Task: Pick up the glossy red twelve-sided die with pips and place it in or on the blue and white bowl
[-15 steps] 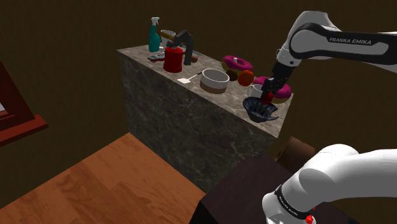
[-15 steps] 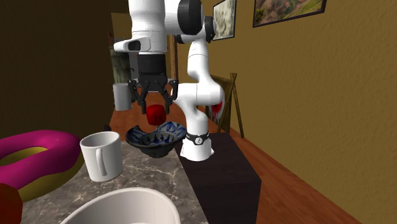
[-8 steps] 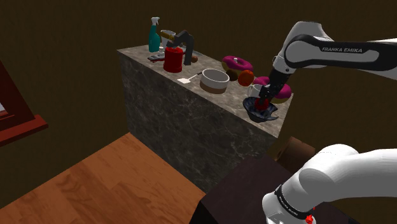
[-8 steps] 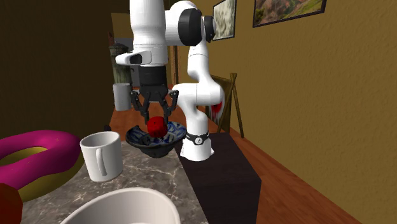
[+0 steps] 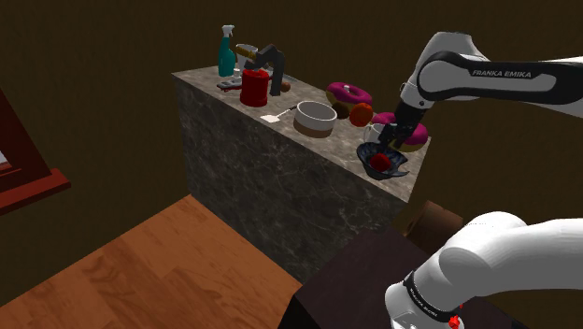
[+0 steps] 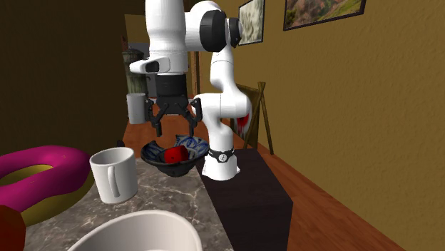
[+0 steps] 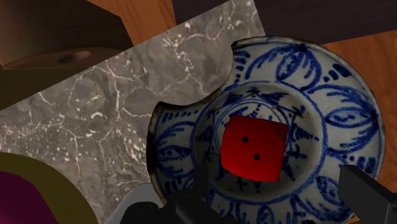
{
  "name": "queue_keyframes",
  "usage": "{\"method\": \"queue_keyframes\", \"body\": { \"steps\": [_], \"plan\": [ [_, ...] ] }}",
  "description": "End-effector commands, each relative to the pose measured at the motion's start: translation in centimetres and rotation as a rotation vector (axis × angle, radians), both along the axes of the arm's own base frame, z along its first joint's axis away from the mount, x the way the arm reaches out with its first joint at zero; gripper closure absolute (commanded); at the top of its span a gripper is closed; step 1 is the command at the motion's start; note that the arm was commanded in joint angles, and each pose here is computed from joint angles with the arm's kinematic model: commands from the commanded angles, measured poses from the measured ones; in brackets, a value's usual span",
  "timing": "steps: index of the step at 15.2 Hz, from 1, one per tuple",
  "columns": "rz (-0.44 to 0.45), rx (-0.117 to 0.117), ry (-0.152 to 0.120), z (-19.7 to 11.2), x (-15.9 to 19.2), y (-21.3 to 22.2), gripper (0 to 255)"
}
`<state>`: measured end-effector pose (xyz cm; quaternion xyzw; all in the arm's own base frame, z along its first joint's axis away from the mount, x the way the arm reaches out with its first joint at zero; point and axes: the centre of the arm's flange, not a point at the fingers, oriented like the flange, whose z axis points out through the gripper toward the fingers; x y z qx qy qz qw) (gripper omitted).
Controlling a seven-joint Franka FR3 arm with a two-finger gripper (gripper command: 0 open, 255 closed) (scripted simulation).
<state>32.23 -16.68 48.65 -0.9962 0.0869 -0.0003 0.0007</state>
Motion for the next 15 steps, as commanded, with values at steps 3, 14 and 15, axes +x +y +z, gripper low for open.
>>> {"method": "queue_keyframes", "body": {
  "steps": [3,14,15],
  "plan": [
    [0.000,0.000,0.000,0.0,0.0,0.0,0],
    [0.000,0.000,0.000,5.0,0.0,0.0,0],
    [0.000,0.000,0.000,5.0,0.0,0.0,0]
  ]
}}
